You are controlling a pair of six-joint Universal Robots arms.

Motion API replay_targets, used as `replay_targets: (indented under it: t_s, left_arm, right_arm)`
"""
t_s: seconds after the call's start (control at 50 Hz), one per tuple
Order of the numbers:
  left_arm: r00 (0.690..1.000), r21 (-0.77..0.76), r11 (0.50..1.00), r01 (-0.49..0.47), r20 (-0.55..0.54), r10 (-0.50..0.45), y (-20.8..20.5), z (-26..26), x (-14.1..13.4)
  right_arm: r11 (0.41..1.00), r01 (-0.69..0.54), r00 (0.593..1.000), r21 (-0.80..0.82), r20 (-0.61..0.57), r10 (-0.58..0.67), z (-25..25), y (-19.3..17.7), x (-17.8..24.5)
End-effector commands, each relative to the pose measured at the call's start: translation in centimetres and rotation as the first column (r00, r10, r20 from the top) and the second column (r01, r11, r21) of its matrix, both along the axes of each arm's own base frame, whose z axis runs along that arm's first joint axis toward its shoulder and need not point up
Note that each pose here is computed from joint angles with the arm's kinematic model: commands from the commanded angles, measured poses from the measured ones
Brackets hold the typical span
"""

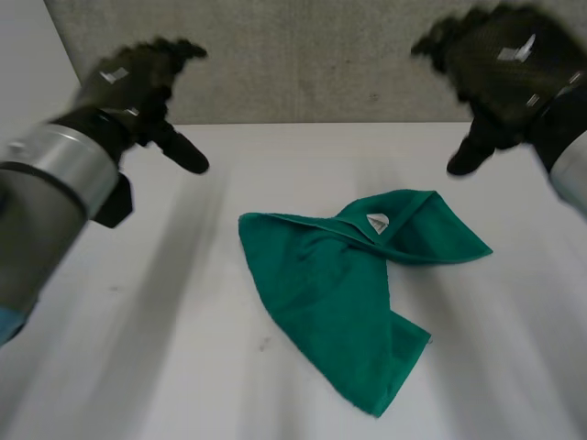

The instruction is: Fold the towel.

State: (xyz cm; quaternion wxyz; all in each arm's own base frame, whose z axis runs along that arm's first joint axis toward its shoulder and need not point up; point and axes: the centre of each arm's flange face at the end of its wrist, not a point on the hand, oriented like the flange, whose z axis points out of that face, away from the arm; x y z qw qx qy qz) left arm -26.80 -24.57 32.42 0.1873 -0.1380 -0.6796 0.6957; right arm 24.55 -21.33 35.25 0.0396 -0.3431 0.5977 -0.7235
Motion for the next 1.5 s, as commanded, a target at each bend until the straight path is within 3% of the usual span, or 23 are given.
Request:
replay_targets:
  t_s: [0.02, 0.16, 0.24, 0.3, 0.6, 0.86, 0.96, 0.98, 1.04, 1.06, 1.08, 1.12, 1.16, 1.2, 1.3, 1.46, 1.5]
  left_arm:
    - [0.983, 0.064, 0.998, 0.008, 0.182, -0.019, -5.5, -6.7, -3.1]
    - [0.948, 0.074, 0.996, 0.042, 0.312, -0.063, -9.8, -13.3, -5.3]
    - [0.936, 0.111, 0.983, 0.145, 0.307, -0.173, -10.3, -16.0, -6.5]
    - [0.931, 0.119, 0.977, 0.176, 0.303, -0.204, -10.4, -16.8, -6.9]
    - [0.926, 0.114, 0.972, 0.203, 0.300, -0.229, -11.9, -19.8, -7.9]
    - [0.943, -0.001, 0.981, 0.196, 0.273, -0.188, -12.9, -18.0, -8.2]
    - [0.976, -0.226, 0.966, 0.127, 0.200, -0.081, -14.9, -12.7, -8.6]
    - [0.982, -0.275, 0.956, 0.105, 0.178, -0.057, -15.2, -11.4, -8.6]
    - [0.998, -0.472, 0.882, -0.007, 0.053, 0.036, -15.8, -4.6, -8.2]
    - [0.998, -0.514, 0.857, -0.035, 0.019, 0.052, -15.7, -2.8, -7.9]
    - [0.996, -0.588, 0.804, -0.089, -0.052, 0.072, -15.1, 0.6, -7.5]
    - [0.990, -0.644, 0.753, -0.135, -0.111, 0.083, -14.3, 3.6, -6.8]
    - [0.983, -0.694, 0.700, -0.171, -0.165, 0.077, -12.9, 6.9, -6.0]
    - [0.981, -0.707, 0.684, -0.180, -0.177, 0.075, -12.1, 7.9, -5.6]
    - [0.986, -0.676, 0.719, -0.160, -0.148, 0.081, -10.5, 7.2, -4.9]
    - [0.994, -0.478, 0.874, -0.092, 0.006, 0.108, -8.7, -1.8, -3.7]
    - [0.994, -0.451, 0.889, -0.085, 0.027, 0.108, -8.5, -2.8, -3.6]
  right_arm:
    - [0.972, 0.031, 0.995, 0.234, -0.104, -0.007, -6.1, -2.1, 0.4]
    - [0.874, 0.037, 0.996, 0.485, 0.054, -0.072, -12.3, -4.9, 1.2]
    - [0.835, 0.057, 0.986, 0.547, 0.101, -0.133, -15.1, -6.9, 1.0]
    - [0.821, 0.063, 0.984, 0.568, 0.104, -0.148, -17.2, -8.1, 1.2]
    - [0.782, 0.152, 0.974, 0.604, 0.045, -0.224, -23.5, -12.3, 2.2]
    - [0.819, 0.156, 0.973, 0.552, 0.055, -0.223, -24.0, -14.4, 2.8]
    - [0.902, 0.142, 0.975, 0.408, 0.100, -0.199, -20.0, -16.8, 3.4]
    - [0.963, 0.129, 0.974, 0.237, 0.150, -0.167, -15.3, -18.4, 4.1]
    - [0.992, 0.129, 0.968, 0.008, 0.215, -0.127, -8.9, -19.3, 4.5]
    - [0.979, 0.143, 0.960, -0.144, 0.262, -0.101, -4.6, -19.5, 4.3]
    - [0.979, 0.143, 0.960, -0.146, 0.262, -0.101, -4.5, -19.5, 4.3]
    - [0.964, 0.151, 0.954, -0.219, 0.288, -0.083, -2.4, -19.3, 4.2]
    - [0.869, 0.191, 0.926, -0.456, 0.377, -0.005, 4.5, -18.0, 3.6]
    - [0.811, 0.206, 0.912, -0.548, 0.407, 0.044, 7.5, -16.8, 3.2]
    - [0.858, 0.161, 0.930, -0.487, 0.366, 0.033, 5.4, -16.2, 3.5]
    - [0.974, 0.069, 0.974, -0.215, 0.227, -0.019, -3.5, -15.4, 4.0]
    - [0.987, 0.069, 0.979, -0.146, 0.200, -0.039, -5.6, -15.1, 3.7]
